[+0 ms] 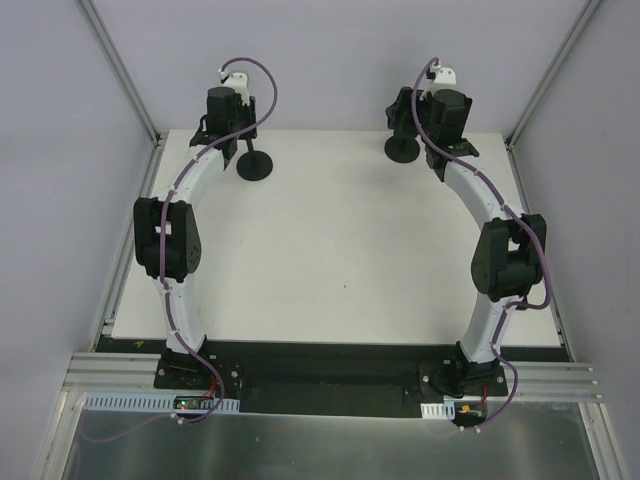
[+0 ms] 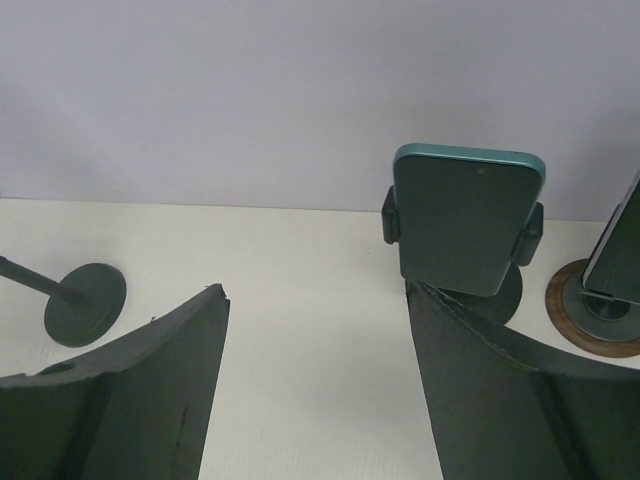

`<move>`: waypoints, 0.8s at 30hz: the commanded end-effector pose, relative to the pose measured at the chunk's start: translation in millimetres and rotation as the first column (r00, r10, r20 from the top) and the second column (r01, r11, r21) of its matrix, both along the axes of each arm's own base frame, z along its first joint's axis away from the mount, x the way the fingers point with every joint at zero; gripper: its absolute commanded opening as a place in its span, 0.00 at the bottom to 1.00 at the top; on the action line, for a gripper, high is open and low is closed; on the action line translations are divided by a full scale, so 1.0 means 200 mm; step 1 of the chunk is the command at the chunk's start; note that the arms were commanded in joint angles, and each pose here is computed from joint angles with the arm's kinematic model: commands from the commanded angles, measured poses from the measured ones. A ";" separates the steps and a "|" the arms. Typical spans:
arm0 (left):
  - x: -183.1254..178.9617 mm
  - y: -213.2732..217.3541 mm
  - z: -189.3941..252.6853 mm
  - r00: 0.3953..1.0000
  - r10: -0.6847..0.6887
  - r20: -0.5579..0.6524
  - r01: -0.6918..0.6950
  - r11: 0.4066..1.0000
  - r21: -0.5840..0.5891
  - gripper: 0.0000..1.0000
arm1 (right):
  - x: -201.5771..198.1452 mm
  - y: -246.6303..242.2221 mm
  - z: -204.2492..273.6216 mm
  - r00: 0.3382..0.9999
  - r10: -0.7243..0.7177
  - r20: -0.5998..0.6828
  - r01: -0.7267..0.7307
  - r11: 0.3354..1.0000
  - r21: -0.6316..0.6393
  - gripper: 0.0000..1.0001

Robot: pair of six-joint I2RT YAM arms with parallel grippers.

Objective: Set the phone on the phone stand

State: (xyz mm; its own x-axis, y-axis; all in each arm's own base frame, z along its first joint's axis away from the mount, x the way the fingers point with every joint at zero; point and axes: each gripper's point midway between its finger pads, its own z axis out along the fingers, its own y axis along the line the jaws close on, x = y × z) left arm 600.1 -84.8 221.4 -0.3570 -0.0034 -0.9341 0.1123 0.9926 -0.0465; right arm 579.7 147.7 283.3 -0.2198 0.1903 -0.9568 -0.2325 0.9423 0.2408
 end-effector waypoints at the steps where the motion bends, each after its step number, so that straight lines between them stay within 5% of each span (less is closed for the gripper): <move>1: 0.04 0.03 0.10 0.998 0.035 0.051 -0.038 0.998 0.043 0.37 | -0.06 0.03 0.25 0.992 0.029 0.121 -0.029 1.000 0.001 0.74; 9: 0.02 0.02 0.10 0.999 0.014 0.045 -0.016 0.998 0.056 0.00 | -0.11 0.08 0.31 0.989 0.051 0.140 -0.048 0.999 -0.021 0.75; 15: -0.15 -0.14 0.21 0.981 -0.184 0.064 0.182 0.983 0.027 0.00 | -0.21 0.10 0.37 0.995 0.042 0.094 -0.043 0.999 0.010 0.76; 20: -0.46 -0.30 0.32 0.913 -0.397 0.089 0.401 0.916 -0.023 0.00 | -0.39 0.03 0.27 0.997 -0.013 -0.082 0.017 0.999 0.052 0.79; 24: -0.76 -0.46 0.30 0.780 -0.617 0.102 0.625 0.777 -0.075 0.00 | -0.66 0.03 0.12 0.977 0.058 -0.203 -0.048 0.997 0.057 0.82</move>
State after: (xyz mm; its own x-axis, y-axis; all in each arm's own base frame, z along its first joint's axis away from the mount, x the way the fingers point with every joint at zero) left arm 508.7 -129.2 224.3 -0.4007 0.0891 -0.9119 0.4347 0.8946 -0.1036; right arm 505.5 160.6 313.5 -0.3203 0.2037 -0.9252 -0.2292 0.9309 0.2843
